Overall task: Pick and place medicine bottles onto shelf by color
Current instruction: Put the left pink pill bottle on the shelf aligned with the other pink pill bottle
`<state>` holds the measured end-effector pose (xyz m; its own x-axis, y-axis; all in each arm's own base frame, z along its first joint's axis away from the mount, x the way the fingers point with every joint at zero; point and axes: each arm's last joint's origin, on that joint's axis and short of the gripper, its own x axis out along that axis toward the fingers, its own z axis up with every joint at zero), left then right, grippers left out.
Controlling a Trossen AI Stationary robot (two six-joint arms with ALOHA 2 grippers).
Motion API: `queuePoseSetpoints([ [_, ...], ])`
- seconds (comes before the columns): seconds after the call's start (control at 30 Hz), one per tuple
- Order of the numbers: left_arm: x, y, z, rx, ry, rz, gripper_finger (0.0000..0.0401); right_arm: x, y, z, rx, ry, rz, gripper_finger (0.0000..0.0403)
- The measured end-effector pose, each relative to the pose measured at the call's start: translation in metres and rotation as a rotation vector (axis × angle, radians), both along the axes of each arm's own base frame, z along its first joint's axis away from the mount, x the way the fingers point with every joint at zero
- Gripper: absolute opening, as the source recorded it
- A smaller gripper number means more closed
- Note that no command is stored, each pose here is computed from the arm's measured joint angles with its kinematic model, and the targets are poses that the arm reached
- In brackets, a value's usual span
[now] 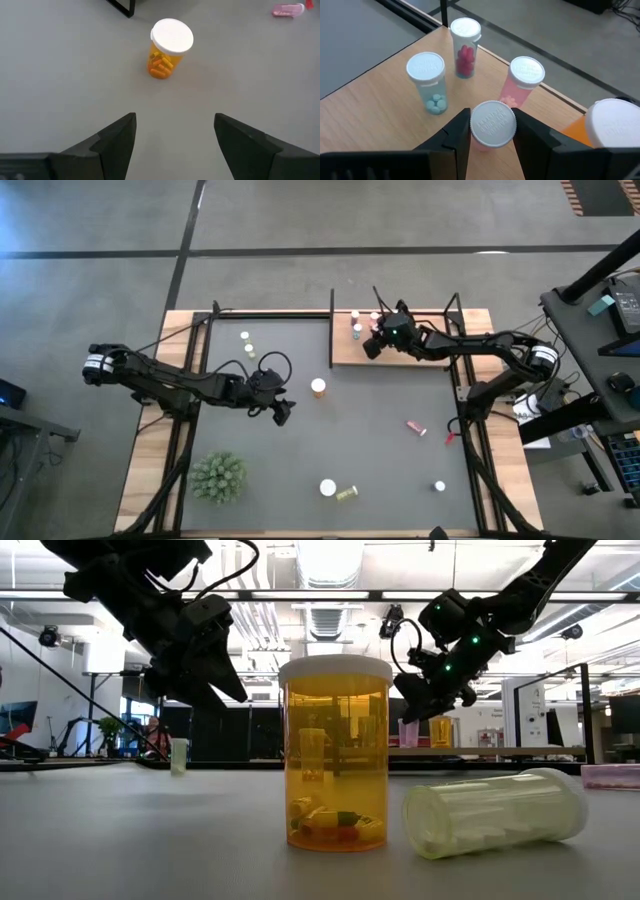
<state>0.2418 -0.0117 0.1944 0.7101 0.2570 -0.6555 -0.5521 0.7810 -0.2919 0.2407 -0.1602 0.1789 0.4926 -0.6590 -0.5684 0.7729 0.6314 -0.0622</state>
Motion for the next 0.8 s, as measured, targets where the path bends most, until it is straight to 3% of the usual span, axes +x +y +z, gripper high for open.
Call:
queuePoseSetpoints([
  [0.8, 0.0, 0.0, 0.0, 0.0, 0.001, 0.0, 0.0252, 0.0016, -0.0011, 0.0085, -0.043, -0.008, 0.019, 0.0147],
])
